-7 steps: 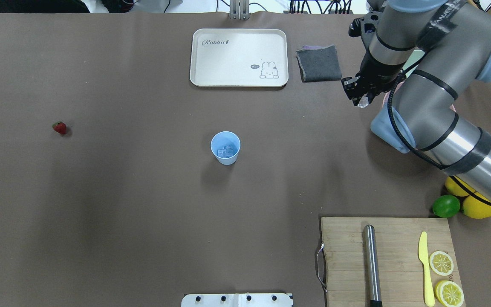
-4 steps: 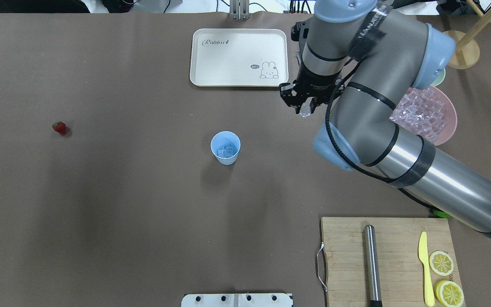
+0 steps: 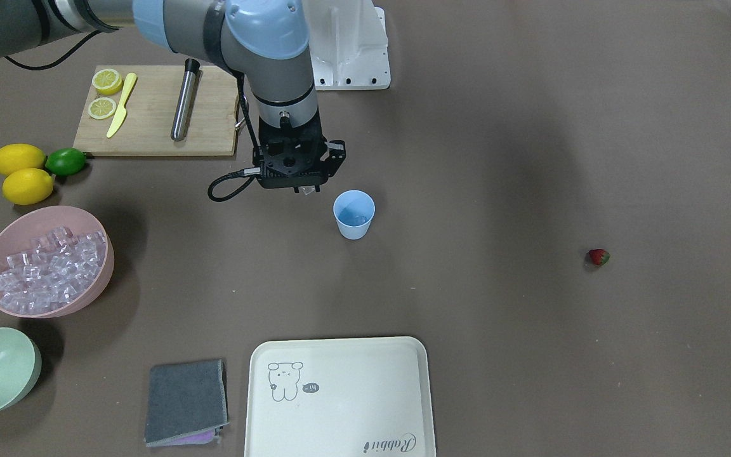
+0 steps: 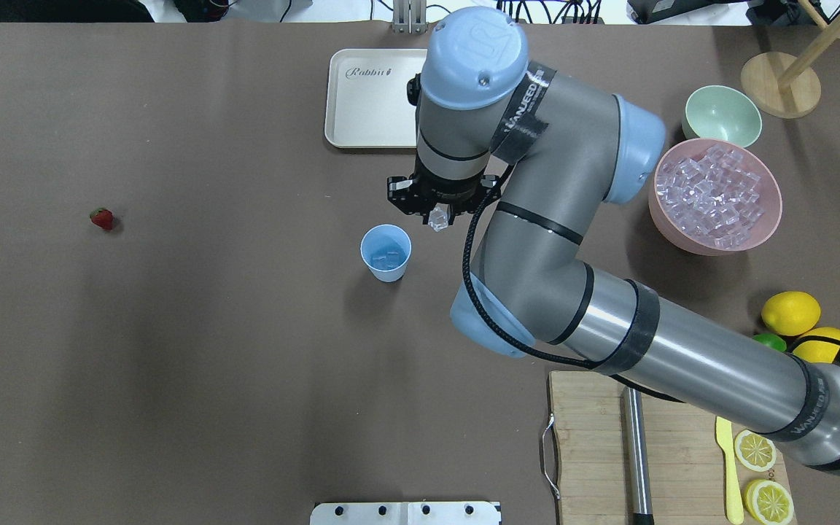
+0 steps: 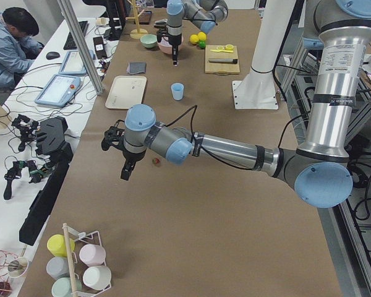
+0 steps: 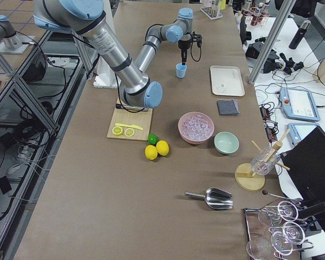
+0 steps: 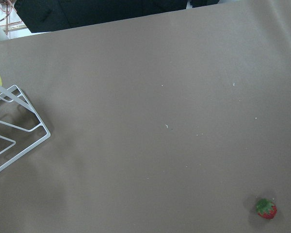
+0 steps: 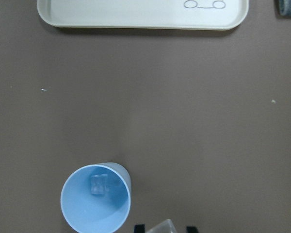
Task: Put ice and strawberries in cup
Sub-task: 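Carry the second ice cube over the blue cup, then open the right gripper to drop the cube into the cup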
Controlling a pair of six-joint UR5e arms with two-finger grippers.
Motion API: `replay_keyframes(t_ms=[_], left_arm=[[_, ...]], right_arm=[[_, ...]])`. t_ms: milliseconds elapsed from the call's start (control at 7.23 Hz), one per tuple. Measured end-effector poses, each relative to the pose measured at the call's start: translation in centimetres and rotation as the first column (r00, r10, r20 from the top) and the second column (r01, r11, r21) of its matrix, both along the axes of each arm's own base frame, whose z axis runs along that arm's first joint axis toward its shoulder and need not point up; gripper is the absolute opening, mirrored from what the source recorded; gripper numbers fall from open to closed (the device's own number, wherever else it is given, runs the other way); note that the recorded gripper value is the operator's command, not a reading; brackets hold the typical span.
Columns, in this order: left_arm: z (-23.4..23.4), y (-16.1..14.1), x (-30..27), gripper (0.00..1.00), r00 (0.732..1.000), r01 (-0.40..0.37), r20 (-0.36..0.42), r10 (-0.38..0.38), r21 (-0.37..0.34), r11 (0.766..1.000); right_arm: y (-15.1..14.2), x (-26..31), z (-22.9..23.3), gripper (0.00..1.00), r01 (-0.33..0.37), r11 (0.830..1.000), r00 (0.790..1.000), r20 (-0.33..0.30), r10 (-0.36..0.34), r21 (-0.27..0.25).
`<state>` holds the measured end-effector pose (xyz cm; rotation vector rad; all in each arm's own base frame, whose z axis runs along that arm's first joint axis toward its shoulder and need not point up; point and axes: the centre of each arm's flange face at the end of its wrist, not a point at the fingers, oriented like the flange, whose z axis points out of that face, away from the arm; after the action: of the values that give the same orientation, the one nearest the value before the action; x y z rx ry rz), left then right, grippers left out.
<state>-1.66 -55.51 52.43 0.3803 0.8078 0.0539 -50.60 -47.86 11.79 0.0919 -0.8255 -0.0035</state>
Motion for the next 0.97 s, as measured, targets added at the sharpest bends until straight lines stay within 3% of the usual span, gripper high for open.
replay_keyframes(t_ms=[691, 968], left_arm=[[0.6, 0.0, 0.0, 0.98, 1.0, -0.001, 0.001, 0.001, -0.01, 1.0], [0.6, 0.0, 0.0, 0.98, 1.0, -0.001, 0.002, 0.001, -0.01, 1.0]], right_arm=[[0.8, -7.4, -0.5, 0.0, -0.051, 0.998, 0.999, 0.002, 0.051, 0.029], [1.1, -8.5, -0.1, 0.24, -0.06, 0.998, 0.998, -0.013, 0.061, 0.032]])
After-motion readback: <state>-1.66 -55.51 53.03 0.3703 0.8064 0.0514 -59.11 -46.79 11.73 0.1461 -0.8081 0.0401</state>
